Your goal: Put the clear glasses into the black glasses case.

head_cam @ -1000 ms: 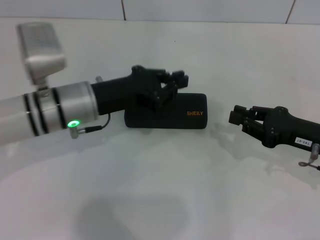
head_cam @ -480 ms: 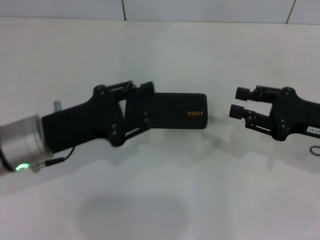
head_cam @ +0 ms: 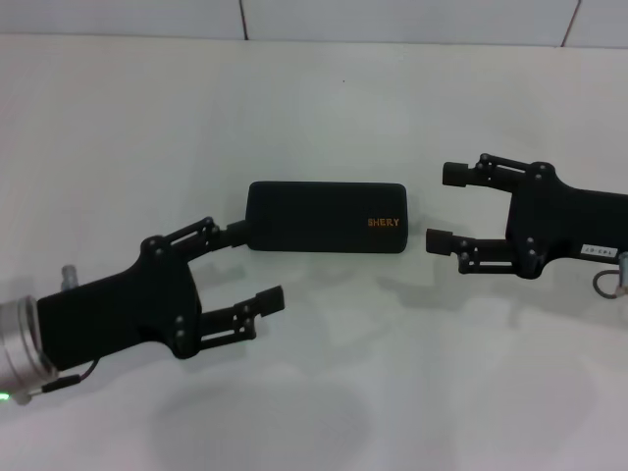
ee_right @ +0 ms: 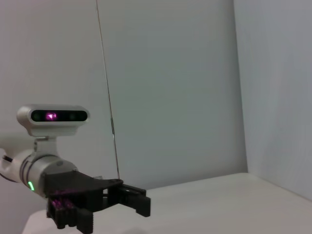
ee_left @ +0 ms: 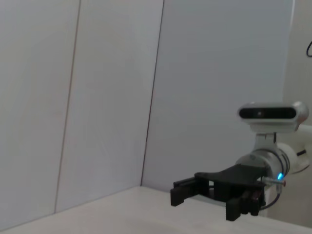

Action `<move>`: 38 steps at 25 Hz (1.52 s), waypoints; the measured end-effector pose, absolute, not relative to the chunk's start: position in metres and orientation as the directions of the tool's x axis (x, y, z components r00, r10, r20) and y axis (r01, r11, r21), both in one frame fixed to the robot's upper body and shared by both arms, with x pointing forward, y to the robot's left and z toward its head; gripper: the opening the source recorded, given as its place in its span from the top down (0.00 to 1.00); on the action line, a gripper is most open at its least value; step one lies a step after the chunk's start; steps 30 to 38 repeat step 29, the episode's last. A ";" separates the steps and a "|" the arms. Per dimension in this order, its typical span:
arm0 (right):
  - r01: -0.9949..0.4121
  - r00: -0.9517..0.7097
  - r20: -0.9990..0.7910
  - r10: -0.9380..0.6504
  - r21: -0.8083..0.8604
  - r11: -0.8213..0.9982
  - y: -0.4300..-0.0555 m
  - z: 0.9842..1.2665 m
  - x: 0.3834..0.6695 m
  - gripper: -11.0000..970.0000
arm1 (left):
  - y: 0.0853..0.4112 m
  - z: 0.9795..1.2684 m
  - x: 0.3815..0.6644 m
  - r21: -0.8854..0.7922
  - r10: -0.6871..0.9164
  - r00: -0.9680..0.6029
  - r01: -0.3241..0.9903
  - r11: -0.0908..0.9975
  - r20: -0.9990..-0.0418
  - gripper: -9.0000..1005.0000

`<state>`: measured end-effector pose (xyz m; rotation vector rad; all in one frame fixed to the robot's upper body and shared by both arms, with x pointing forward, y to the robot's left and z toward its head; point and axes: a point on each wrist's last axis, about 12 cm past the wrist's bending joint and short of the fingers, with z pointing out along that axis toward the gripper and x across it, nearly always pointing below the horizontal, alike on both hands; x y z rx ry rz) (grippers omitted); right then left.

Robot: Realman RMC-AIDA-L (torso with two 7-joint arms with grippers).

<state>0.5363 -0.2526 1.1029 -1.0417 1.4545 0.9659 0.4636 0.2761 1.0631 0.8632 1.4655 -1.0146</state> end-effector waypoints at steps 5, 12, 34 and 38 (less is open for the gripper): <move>-0.957 -0.067 -0.990 -0.128 0.028 0.287 -0.250 1.100 0.536 0.14 | 0.279 1.057 0.456 -0.137 -0.003 -0.147 0.914 0.383 -0.989 0.17; -0.958 -0.086 -0.987 -0.135 0.045 0.282 -0.248 1.095 0.534 0.14 | 0.274 1.054 0.454 -0.150 0.005 -0.163 0.918 0.368 -0.987 0.17; -0.964 -0.108 -0.983 -0.147 0.068 0.256 -0.243 1.088 0.526 0.14 | 0.273 1.053 0.454 -0.157 0.016 -0.174 0.921 0.357 -0.985 0.17; -0.964 -0.108 -0.983 -0.147 0.068 0.256 -0.243 1.088 0.526 0.14 | 0.273 1.053 0.454 -0.157 0.016 -0.174 0.921 0.357 -0.985 0.17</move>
